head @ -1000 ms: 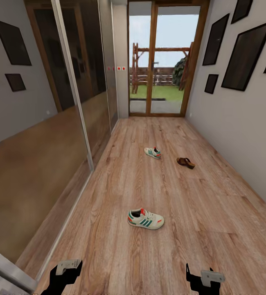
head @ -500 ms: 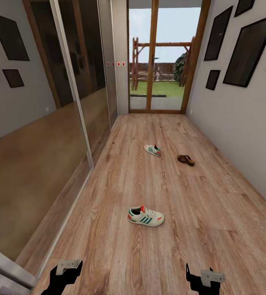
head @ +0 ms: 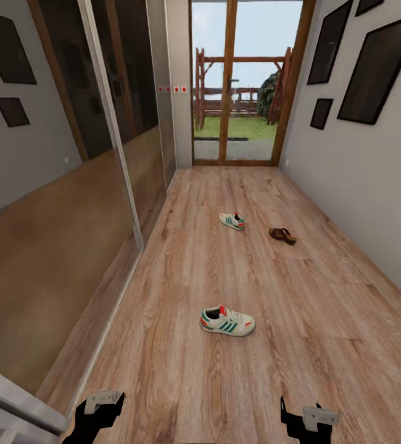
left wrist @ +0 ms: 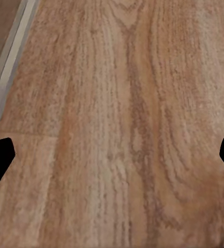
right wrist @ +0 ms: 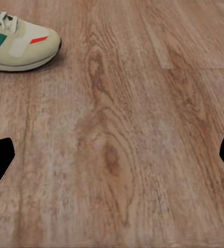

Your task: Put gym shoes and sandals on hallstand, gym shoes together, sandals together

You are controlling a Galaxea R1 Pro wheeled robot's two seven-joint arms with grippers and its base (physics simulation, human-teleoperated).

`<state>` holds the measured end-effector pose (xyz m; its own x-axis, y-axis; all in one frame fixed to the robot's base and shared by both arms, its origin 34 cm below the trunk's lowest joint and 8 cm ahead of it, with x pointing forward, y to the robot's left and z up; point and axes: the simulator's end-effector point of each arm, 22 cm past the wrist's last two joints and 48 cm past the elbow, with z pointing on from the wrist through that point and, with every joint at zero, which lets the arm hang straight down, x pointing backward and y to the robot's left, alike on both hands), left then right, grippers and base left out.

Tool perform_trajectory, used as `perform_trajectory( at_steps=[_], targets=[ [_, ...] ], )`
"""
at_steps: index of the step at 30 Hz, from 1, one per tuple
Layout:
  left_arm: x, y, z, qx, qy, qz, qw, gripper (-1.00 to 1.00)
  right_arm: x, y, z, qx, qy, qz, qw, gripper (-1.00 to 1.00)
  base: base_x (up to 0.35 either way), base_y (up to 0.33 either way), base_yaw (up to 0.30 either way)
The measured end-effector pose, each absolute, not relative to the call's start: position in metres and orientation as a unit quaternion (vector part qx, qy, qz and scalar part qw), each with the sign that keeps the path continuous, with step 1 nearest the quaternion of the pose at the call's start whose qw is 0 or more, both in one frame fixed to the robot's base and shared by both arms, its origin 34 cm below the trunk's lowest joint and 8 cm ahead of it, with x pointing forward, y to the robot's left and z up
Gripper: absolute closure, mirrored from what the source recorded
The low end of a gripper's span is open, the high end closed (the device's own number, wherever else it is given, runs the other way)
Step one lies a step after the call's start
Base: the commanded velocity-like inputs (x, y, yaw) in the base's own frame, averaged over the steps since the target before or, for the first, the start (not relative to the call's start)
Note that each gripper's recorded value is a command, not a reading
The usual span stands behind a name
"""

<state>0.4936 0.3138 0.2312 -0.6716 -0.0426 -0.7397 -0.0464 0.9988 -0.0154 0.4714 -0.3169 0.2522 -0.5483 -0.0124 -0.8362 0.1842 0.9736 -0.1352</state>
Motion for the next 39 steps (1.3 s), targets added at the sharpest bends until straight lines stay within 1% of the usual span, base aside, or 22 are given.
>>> perform_trajectory(
  at_steps=[12,17,25,39],
  targets=[
    [0.49,0.314,0.226,-0.024,0.917,0.002,0.398,-1.0,0.468,-0.317,0.247,0.049,0.877,-0.105,0.467,-1.0,0.015,0.301,-0.214],
    [0.488,0.314,0.224,-0.024,0.918,0.002,0.396,-1.0,0.466,-0.317,0.245,0.048,0.878,-0.105,0.465,-1.0,0.072,0.225,-0.231],
    [0.485,0.314,0.22,-0.024,0.92,0.003,0.392,-1.0,0.464,-0.317,0.242,0.048,0.88,-0.105,0.461,-1.0,0.022,0.061,-0.232],
    [0.481,0.314,0.215,-0.025,0.923,0.003,0.385,-1.0,0.46,-0.317,0.237,0.047,0.883,-0.105,0.455,-1.0,0.002,0.005,-0.232]
  ],
)
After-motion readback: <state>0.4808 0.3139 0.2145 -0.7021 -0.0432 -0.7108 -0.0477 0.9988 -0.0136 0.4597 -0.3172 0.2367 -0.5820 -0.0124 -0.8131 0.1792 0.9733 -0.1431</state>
